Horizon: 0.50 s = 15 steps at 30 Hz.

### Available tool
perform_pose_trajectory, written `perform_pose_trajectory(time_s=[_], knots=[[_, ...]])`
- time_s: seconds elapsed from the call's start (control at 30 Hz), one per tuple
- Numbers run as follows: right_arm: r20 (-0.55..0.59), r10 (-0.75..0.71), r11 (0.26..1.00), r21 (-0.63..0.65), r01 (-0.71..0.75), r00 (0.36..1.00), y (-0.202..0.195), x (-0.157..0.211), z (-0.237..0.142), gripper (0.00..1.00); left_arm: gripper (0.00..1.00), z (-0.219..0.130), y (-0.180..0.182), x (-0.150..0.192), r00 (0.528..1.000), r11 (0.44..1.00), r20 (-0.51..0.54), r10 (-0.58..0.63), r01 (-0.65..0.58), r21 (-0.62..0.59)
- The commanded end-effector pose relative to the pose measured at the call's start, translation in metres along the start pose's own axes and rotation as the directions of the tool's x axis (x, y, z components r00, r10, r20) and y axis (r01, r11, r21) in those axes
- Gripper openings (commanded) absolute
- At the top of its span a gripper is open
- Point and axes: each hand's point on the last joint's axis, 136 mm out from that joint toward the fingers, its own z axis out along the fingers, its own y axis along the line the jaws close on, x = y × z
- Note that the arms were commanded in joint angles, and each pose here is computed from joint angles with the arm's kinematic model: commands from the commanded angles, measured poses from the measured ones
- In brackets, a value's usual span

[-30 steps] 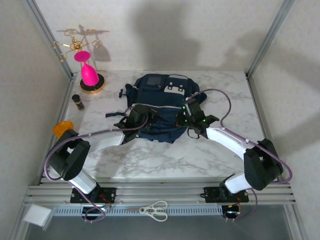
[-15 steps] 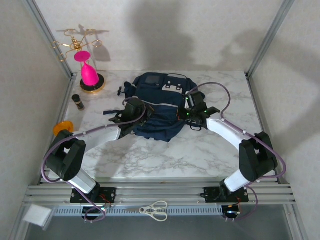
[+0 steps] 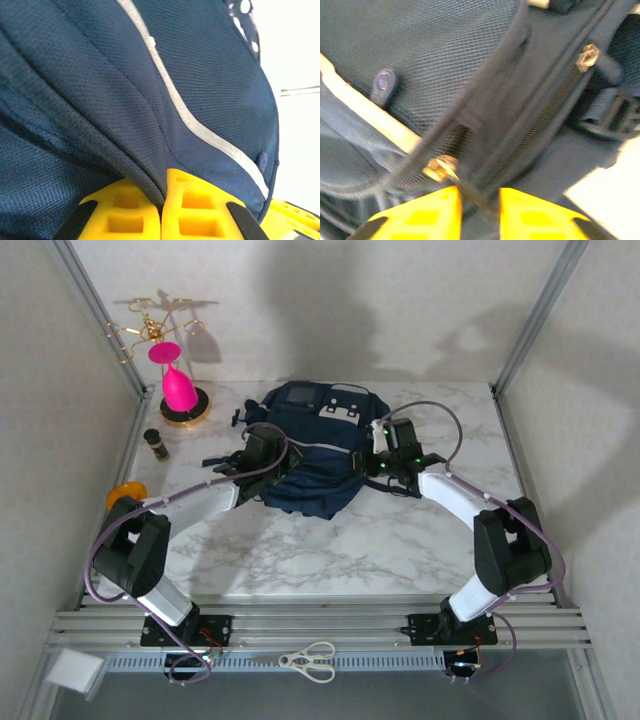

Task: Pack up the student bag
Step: Zip the student bag at the top-center of the table.

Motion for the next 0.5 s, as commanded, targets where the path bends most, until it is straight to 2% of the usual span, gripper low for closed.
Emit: perform_pose_trajectory(time_s=[0.0,0.1,0.2,0.3,0.4,0.47], knots=[[0.141,-0.092,0.993,-0.066,0.102,0.986,0.005,-0.024,-0.028,0.37,0.00,-0.003,0.031,-0.033,0.995,0.988,0.084,0.061,-0.049,-0.144],[0.206,-0.112,0.986,-0.098,0.134,0.972,0.013,-0.028,-0.038,0.45,0.00,-0.005,0.026,-0.037,0.995,0.992,0.066,0.071,-0.064,-0.112],[0.235,-0.161,0.971,-0.136,0.196,0.959,0.023,-0.020,-0.037,0.47,0.00,-0.010,0.024,-0.043,0.994,0.992,0.059,0.090,-0.084,-0.097],[0.287,-0.288,0.936,-0.117,0.332,0.914,0.033,-0.013,-0.033,0.47,0.00,-0.014,0.021,-0.047,0.993,0.992,0.042,0.107,-0.104,-0.076],[0.352,-0.348,0.897,-0.144,0.418,0.869,0.044,-0.019,-0.031,0.53,0.00,-0.019,0.019,-0.052,0.994,0.993,0.038,0.102,-0.099,-0.059],[0.368,-0.403,0.857,-0.169,0.486,0.838,0.053,-0.022,-0.026,0.53,0.00,-0.025,0.016,-0.057,0.995,0.995,0.039,0.094,-0.092,-0.041]])
